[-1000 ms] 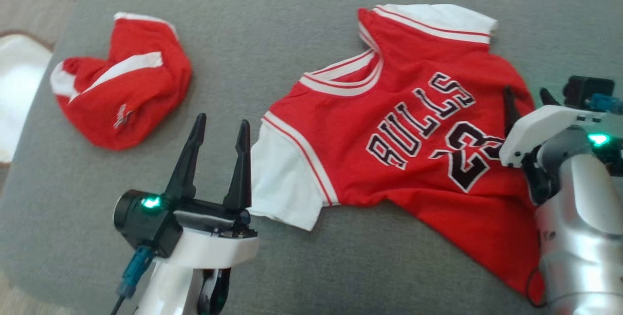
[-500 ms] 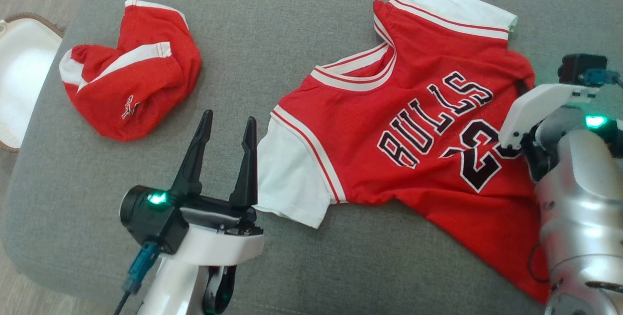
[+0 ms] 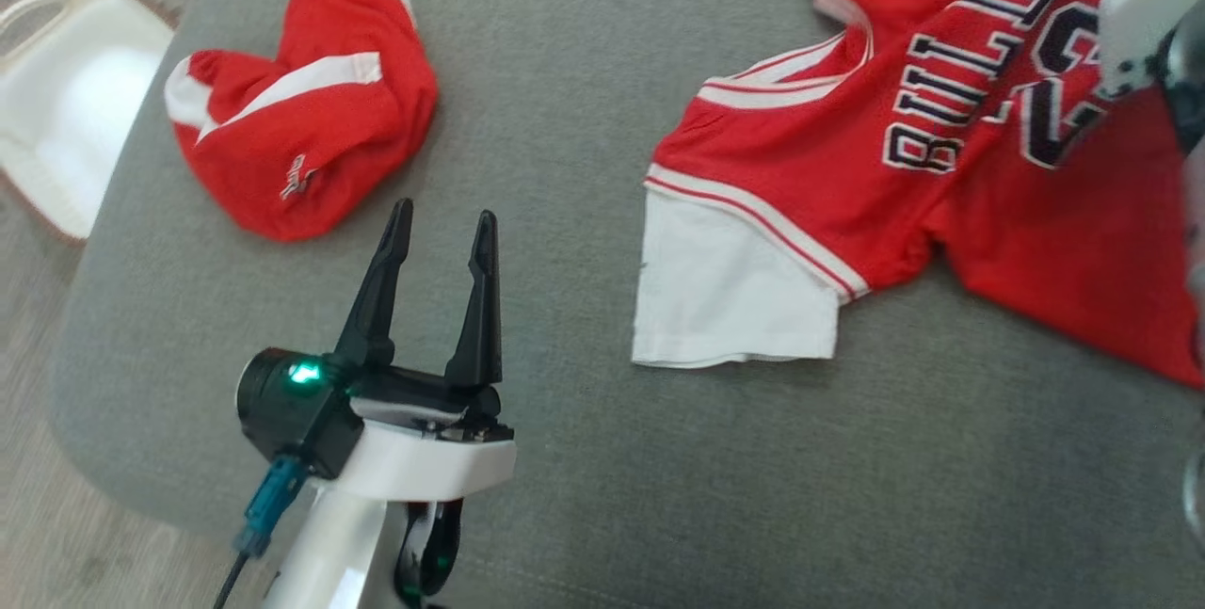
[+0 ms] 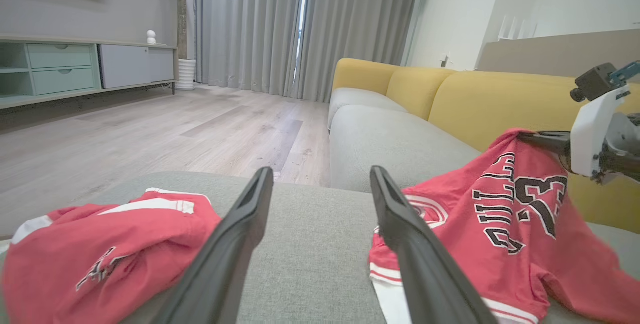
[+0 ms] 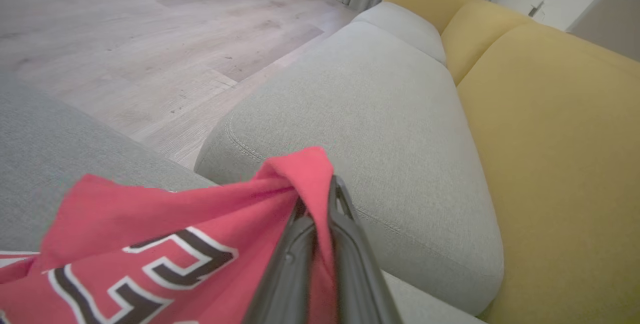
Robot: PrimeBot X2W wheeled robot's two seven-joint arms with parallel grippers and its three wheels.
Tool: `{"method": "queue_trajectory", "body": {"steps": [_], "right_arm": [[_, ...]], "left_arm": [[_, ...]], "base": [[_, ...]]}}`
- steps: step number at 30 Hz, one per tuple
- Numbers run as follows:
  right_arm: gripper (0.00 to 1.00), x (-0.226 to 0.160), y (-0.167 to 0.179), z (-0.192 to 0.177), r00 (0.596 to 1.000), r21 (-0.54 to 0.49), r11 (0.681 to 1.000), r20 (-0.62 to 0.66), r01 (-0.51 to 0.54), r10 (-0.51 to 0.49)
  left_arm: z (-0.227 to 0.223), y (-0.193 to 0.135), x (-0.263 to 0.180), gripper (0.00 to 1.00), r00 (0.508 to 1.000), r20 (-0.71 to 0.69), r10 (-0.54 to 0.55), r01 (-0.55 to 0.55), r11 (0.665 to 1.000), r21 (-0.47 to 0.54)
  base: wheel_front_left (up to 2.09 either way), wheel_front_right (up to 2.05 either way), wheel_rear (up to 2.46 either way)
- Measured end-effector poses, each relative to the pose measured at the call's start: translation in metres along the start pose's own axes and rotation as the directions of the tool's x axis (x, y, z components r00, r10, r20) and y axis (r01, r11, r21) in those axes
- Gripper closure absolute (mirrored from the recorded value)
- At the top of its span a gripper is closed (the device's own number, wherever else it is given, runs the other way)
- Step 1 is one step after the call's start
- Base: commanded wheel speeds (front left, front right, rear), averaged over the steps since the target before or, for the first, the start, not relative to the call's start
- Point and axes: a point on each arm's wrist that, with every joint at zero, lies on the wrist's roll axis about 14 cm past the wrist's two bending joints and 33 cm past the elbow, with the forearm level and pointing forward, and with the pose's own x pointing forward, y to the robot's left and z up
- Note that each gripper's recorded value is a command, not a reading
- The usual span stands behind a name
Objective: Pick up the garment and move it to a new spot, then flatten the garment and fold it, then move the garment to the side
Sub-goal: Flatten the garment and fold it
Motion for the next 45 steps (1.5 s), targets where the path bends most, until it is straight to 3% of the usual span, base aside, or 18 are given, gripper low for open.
{"method": "queue_trajectory", "body": {"steps": [1,2,3,7,10,14,20,24,26,31,36,42,45], "right_arm": [[1.00,0.003,0.002,0.000,1.000,-0.011,1.000,-0.006,-0.008,0.008],[0.78,0.006,0.005,-0.003,1.000,-0.020,1.000,-0.019,-0.019,0.019],[0.00,0.008,0.008,-0.008,0.999,-0.031,0.999,-0.035,-0.031,0.030],[0.00,0.010,0.009,-0.015,0.999,-0.056,0.998,-0.022,-0.038,0.037],[0.00,0.006,0.000,-0.002,0.998,-0.017,1.000,0.054,-0.012,0.013],[0.00,-0.009,0.004,0.021,0.981,0.110,0.994,0.194,-0.002,-0.019],[0.00,-0.052,0.023,0.020,0.958,0.328,0.944,0.278,-0.023,-0.073],[0.00,-0.093,0.015,0.007,0.942,0.365,0.931,0.312,-0.004,-0.119],[0.00,-0.118,0.014,0.005,0.928,0.423,0.906,0.342,-0.012,-0.148],[0.00,-0.179,0.011,-0.032,0.927,0.524,0.851,0.306,0.027,-0.218],[0.00,-0.224,0.015,-0.067,0.939,0.558,0.826,0.234,0.083,-0.253],[0.00,-0.241,0.014,-0.085,0.941,0.594,0.796,0.188,0.120,-0.281],[0.00,-0.240,0.013,-0.082,0.939,0.594,0.796,0.195,0.118,-0.285]], "left_arm": [[0.000,0.002,-0.001,0.00,1.000,-0.002,0.007,-0.007,1.000,-0.003],[-0.001,0.004,-0.001,0.00,1.000,-0.003,0.014,-0.014,1.000,-0.002],[-0.001,0.006,-0.001,0.00,1.000,-0.005,0.019,-0.019,1.000,-0.001],[0.002,0.009,0.001,0.00,0.999,0.005,0.032,-0.032,0.999,0.002],[0.005,0.007,0.002,0.00,0.999,0.014,0.029,-0.029,1.000,-0.001],[0.009,0.003,0.006,0.00,0.999,0.032,0.014,-0.014,1.000,0.004],[0.020,-0.005,0.014,0.00,0.997,0.073,-0.020,0.018,1.000,0.021],[0.024,-0.018,0.014,0.00,0.994,0.089,-0.059,0.056,0.998,0.036],[0.024,-0.025,0.013,0.00,0.993,0.090,-0.079,0.076,0.997,0.032],[0.022,-0.041,0.010,0.00,0.988,0.085,-0.126,0.125,0.992,0.014],[0.017,-0.052,0.007,0.00,0.983,0.070,-0.168,0.166,0.986,0.029],[-0.003,-0.053,-0.001,0.00,0.984,0.008,-0.179,0.179,0.984,0.021],[-0.012,-0.054,-0.001,0.00,0.982,-0.018,-0.186,0.187,0.982,0.035]], "base": [[0.00,0.00,0.00],[0.00,0.00,0.00],[0.00,0.00,0.00],[0.00,0.00,0.00],[0.00,0.00,0.00],[0.00,0.00,0.00],[0.00,0.00,0.00],[0.00,0.00,0.00],[0.00,0.00,0.00],[0.00,0.00,0.00],[0.00,0.00,0.00],[0.00,0.00,0.00],[0.00,0.00,0.00]]}}
